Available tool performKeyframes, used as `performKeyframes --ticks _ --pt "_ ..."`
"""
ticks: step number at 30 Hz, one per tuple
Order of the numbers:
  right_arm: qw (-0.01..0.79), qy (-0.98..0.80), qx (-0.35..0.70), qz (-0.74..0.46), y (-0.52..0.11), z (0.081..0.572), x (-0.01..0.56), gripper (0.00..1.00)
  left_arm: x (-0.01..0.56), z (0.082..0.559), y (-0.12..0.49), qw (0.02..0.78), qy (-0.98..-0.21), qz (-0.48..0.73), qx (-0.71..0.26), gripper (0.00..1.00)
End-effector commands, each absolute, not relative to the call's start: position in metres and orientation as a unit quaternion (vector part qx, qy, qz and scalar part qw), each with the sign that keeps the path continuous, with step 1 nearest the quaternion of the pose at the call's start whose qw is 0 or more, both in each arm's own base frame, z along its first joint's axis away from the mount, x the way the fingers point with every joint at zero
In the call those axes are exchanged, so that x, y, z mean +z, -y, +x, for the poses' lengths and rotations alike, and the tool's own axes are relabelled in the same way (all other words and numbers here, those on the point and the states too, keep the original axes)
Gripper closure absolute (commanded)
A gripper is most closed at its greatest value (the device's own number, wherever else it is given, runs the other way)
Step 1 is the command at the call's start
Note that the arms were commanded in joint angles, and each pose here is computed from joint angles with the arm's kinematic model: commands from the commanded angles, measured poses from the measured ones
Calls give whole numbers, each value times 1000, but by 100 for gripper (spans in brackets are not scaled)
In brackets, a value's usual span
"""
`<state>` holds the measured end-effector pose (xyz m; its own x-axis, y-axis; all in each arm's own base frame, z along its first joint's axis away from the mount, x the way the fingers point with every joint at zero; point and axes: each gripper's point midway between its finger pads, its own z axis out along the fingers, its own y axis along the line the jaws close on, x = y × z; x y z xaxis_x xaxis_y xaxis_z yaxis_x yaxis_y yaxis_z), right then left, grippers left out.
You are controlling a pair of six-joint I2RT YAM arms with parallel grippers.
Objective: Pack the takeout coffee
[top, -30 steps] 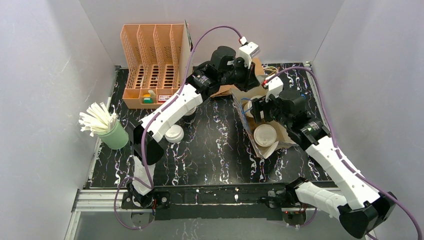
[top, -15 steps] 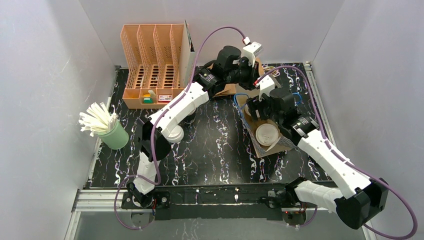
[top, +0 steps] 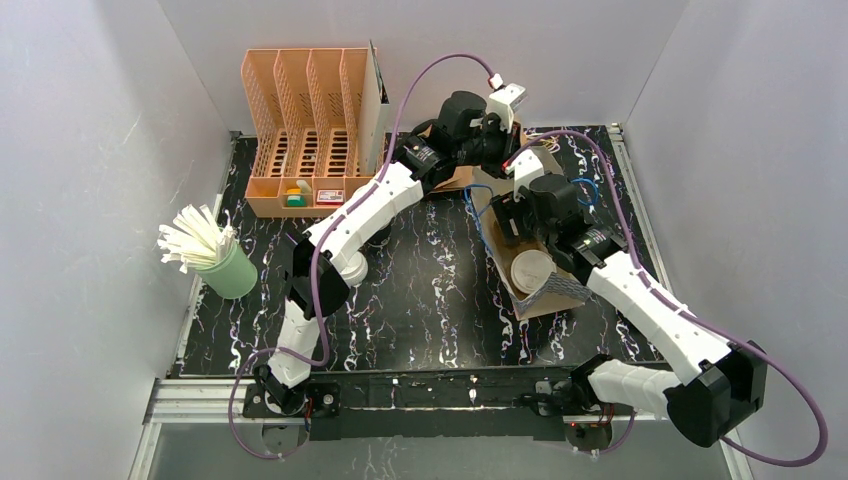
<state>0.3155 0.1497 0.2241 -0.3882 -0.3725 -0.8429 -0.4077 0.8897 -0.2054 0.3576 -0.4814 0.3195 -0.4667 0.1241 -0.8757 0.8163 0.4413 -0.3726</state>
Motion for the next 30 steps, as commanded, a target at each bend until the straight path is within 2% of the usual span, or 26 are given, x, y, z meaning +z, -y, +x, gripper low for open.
performKeyframes --ticks 1,23,30 --pt "506 -832 -1 -229 -146 320 228 72 349 344 484 416 -721 327 -448 100" --pt "441 -862 10 -249 -152 304 197 71 356 341 475 426 -716 340 -435 100" --pt "437 -866 -7 -245 -145 302 205 72 356 340 473 427 -716 343 -432 100"
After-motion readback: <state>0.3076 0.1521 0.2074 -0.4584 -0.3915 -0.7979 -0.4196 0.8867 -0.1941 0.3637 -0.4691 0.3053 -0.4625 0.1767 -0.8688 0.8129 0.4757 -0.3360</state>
